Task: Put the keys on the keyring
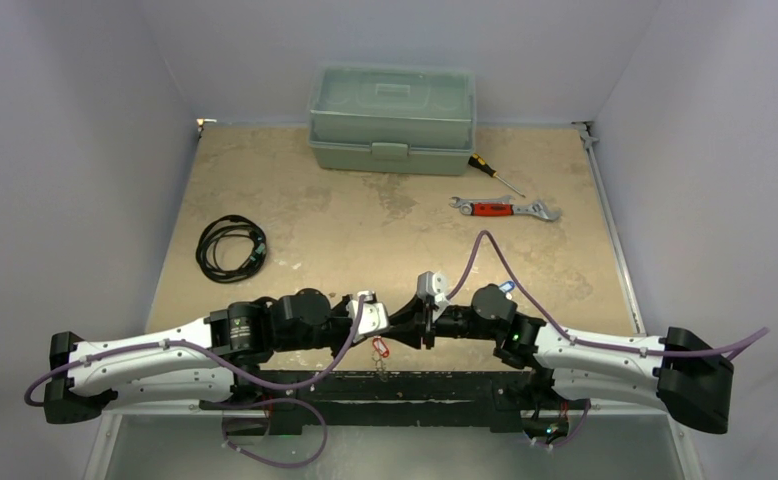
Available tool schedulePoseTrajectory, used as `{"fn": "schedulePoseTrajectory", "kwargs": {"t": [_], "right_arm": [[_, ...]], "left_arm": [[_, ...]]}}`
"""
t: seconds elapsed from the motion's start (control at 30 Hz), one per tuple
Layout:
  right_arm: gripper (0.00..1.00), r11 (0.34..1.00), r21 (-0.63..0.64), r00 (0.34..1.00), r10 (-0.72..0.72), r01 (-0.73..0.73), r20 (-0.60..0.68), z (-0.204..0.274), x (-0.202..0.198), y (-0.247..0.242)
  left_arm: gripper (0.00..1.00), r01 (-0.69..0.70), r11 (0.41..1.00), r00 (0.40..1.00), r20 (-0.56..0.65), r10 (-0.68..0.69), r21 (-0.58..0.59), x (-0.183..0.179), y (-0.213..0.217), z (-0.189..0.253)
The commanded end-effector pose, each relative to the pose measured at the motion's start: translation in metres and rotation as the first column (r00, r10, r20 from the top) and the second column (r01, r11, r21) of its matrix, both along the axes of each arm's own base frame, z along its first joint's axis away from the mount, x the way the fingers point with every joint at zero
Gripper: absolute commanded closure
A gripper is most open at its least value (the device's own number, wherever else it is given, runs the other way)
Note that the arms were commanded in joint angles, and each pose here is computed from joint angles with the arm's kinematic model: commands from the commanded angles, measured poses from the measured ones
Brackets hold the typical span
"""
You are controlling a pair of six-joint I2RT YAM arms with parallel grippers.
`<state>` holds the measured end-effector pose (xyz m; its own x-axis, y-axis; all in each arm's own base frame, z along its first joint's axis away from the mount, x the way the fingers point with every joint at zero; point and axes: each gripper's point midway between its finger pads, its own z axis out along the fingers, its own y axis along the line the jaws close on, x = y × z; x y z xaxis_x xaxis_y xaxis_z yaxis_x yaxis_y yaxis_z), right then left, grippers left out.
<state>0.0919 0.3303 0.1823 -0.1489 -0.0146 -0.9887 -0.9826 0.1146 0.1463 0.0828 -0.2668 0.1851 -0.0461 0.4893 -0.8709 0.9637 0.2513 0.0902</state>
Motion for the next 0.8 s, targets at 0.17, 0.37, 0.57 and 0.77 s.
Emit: {"fn": "schedulePoseTrajectory", "kwargs": {"t": [0.17,0.37,0.57,0.77], "right_arm": [[0.76,0.997,0.059,0.998,0.039,-0.042,0.055,0.02,-0.006,0.007],[0.81,0.995,0.073,0.996,0.064,-0.068,0.06,0.022,-0.012,0.007],[0.83,0.994,0.058,0.995,0.084,-0.087,0.057,0.018,-0.015,0.01],[0.91,0.993,0.059,0.994,0.095,-0.098,0.062,0.018,-0.017,0.011]], "left_arm": [[1.0,0.042,0.995,0.999,0.038,-0.039,-0.088,-0.001,-0.014,0.031],[1.0,0.064,0.994,0.997,0.038,-0.061,-0.085,-0.004,-0.016,0.03],[1.0,0.087,0.993,0.996,0.037,-0.084,-0.078,-0.007,-0.018,0.03],[1.0,0.096,0.992,0.995,0.039,-0.094,-0.076,-0.007,-0.02,0.03]]}}
